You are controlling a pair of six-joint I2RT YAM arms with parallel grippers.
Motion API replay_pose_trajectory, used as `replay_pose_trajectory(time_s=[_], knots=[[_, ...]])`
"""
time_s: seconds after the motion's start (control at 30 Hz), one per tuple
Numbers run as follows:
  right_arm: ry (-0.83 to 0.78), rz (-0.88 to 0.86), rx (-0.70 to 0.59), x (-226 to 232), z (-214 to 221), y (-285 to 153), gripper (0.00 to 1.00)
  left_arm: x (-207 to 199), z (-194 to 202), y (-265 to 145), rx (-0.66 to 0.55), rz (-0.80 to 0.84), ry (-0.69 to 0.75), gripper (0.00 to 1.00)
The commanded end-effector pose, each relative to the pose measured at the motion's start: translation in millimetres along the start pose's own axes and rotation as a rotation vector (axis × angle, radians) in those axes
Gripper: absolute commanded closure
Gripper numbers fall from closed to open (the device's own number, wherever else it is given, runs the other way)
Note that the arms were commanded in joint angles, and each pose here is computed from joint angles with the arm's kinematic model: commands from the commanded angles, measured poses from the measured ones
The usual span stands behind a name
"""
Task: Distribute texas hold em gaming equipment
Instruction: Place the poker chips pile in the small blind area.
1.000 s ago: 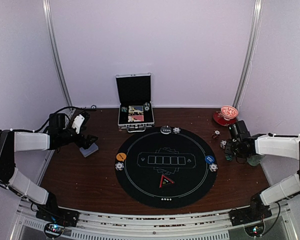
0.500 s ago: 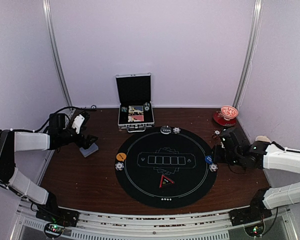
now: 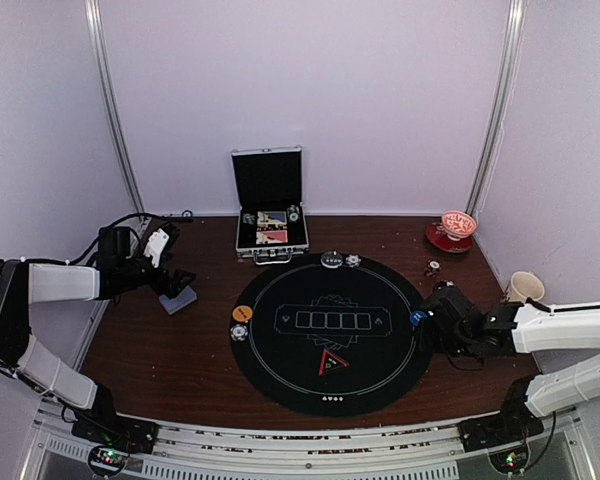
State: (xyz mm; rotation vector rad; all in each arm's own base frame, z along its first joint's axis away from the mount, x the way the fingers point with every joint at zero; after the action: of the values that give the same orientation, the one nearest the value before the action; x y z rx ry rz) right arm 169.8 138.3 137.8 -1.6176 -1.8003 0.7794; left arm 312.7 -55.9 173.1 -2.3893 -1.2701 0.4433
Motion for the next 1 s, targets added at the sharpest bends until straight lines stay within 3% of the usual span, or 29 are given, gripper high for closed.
replay_pose_trajectory(time_s=[0.0, 0.97], knots=[[0.046, 0.017, -0.017, -2, 9, 4, 0.71, 1, -6, -1, -0.040, 0.000, 0.009, 0.02], [0.020, 0.109, 0.013, -3, 27, 26, 0.68, 2, -6, 1, -0.038, 0.003, 0.006, 0.02]])
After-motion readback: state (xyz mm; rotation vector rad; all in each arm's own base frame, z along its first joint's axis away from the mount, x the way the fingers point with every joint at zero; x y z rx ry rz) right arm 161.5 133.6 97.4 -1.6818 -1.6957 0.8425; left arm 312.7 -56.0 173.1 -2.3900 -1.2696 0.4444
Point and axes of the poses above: each gripper's point midway between its finger pads, its own y axis out along the fingers, its own x axis along the line the jaws close on, z = x × y, the point moved 10 cm from there along -y, back along the fingers, and after that the axes turned 13 degrees about -y, right-handed, at the moved point
